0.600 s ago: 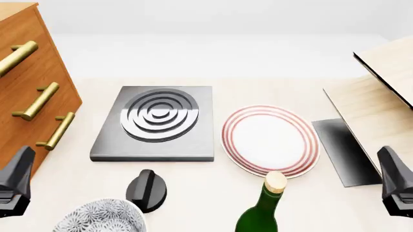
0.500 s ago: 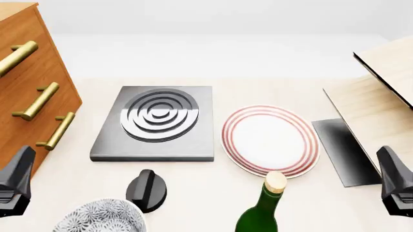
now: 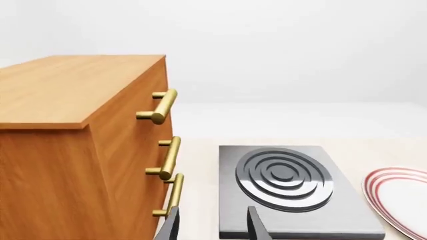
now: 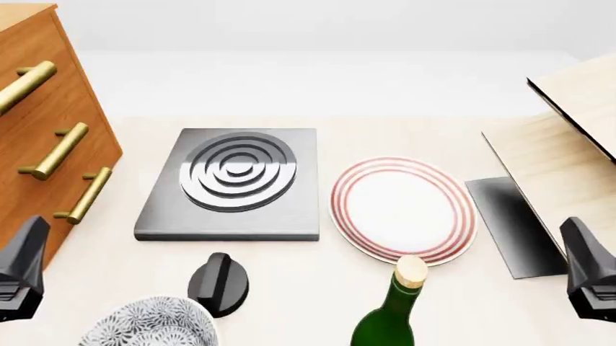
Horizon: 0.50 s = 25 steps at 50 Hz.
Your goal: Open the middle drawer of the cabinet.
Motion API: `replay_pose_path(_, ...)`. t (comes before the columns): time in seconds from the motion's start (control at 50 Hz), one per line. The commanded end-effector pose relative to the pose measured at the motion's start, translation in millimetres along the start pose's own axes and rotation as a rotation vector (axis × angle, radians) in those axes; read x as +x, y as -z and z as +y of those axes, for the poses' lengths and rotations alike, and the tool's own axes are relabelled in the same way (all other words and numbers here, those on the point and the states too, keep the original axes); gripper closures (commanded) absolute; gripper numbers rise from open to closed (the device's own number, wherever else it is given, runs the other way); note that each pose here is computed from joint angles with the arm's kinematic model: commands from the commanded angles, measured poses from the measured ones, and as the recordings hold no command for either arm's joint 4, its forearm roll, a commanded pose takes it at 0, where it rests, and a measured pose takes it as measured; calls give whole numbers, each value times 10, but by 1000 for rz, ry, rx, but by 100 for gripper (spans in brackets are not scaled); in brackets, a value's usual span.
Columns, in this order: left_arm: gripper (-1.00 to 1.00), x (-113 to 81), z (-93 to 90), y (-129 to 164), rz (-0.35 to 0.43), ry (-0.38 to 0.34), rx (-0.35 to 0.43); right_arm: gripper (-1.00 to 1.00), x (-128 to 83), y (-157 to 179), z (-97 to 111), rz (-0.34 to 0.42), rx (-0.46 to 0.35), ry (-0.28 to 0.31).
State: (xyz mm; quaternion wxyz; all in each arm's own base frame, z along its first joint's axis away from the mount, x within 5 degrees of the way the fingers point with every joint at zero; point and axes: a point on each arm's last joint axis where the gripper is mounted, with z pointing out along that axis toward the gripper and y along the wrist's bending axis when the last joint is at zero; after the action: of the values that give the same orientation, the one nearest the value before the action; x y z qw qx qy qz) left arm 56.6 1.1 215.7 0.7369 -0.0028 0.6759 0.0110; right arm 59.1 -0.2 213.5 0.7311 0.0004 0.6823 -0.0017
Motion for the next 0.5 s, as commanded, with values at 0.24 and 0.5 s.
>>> replay_pose_path(0.24, -100, -310, -10, 41, -72, -103, 22, -100, -1, 2, 0, -3, 0, -1)
replay_pose_path(0.5, -100, -368, -15, -208, -14, -159, 24, -100, -1, 3, 0, -3, 0, -1)
